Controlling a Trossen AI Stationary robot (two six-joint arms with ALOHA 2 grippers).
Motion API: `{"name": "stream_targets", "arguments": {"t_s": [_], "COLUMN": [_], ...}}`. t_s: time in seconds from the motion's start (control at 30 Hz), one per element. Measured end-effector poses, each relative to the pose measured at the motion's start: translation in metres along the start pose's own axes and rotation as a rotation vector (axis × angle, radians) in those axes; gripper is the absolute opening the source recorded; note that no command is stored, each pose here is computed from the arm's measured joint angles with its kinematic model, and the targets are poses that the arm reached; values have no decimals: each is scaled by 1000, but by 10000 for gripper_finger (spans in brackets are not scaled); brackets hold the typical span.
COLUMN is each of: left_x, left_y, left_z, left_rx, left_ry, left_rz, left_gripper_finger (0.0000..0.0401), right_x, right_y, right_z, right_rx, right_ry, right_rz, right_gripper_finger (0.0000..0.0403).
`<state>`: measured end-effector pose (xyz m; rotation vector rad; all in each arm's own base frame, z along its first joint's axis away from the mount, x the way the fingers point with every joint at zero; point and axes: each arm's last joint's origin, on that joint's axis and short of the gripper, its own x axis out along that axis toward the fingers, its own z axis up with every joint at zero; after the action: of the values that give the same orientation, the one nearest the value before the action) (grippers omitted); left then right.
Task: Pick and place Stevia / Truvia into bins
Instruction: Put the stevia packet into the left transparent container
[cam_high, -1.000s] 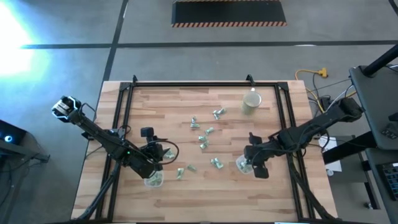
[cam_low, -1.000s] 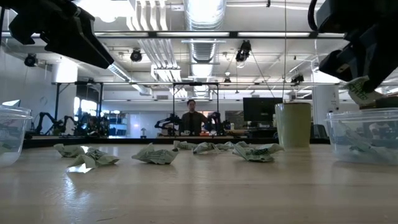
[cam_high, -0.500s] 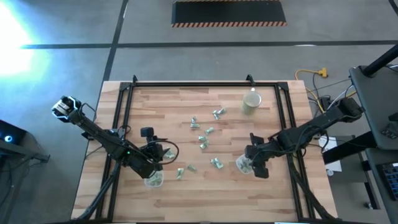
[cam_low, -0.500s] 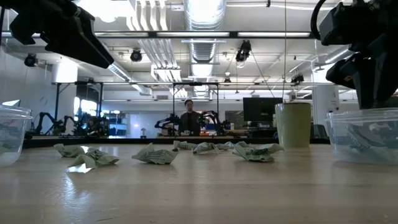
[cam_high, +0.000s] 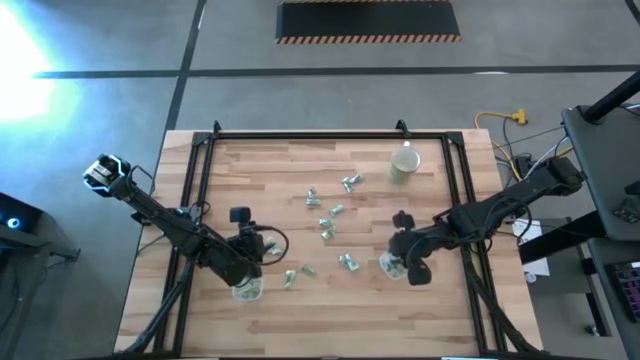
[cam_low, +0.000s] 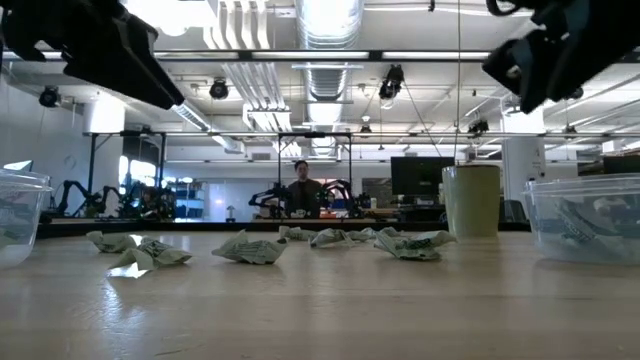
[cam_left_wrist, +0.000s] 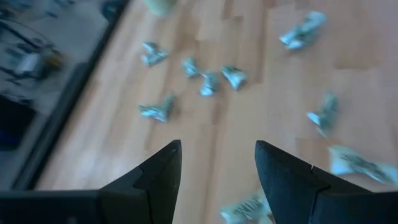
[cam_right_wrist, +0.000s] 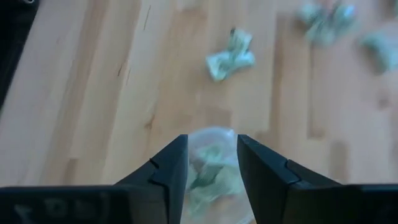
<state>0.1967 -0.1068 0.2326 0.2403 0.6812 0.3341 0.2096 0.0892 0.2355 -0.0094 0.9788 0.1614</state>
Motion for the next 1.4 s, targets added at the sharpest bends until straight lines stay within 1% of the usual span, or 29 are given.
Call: {"name": "stream_targets", "arguments": {"t_s": [0.17, 0.3, 0.5, 0.6, 0.73, 0.87, 1.23, 1.4], "left_x": [7, 17, 35, 44, 55, 69, 114, 126], "left_y": [4, 13, 28, 28, 21, 11, -20, -28], "left_z": [0, 1, 4, 10, 18, 21, 21, 20], "left_rx": [-5, -45, -52, -33, 29, 73, 138, 151], "left_ry": [81, 156, 211, 185, 102, 83, 194, 225], "left_rz": [-100, -183, -259, -342, -435, -473, -493, -507], "left_gripper_finger": [187, 187, 187, 187, 187, 187, 187, 187], "right_x": [-6, -7, -8, -7, -5, -4, -4, -4], "right_y": [-2, -3, -3, -3, -4, -4, -4, -4], "right_z": [10, 14, 16, 16, 13, 12, 12, 12], "right_rx": [-104, -153, -173, -165, -153, -148, -141, -138], "right_ry": [-68, -108, -134, -134, -125, -120, -123, -124], "right_rz": [-112, -177, -199, -198, -199, -200, -199, -198], "right_gripper_finger": [116, 111, 110, 108, 104, 100, 98, 94]}}
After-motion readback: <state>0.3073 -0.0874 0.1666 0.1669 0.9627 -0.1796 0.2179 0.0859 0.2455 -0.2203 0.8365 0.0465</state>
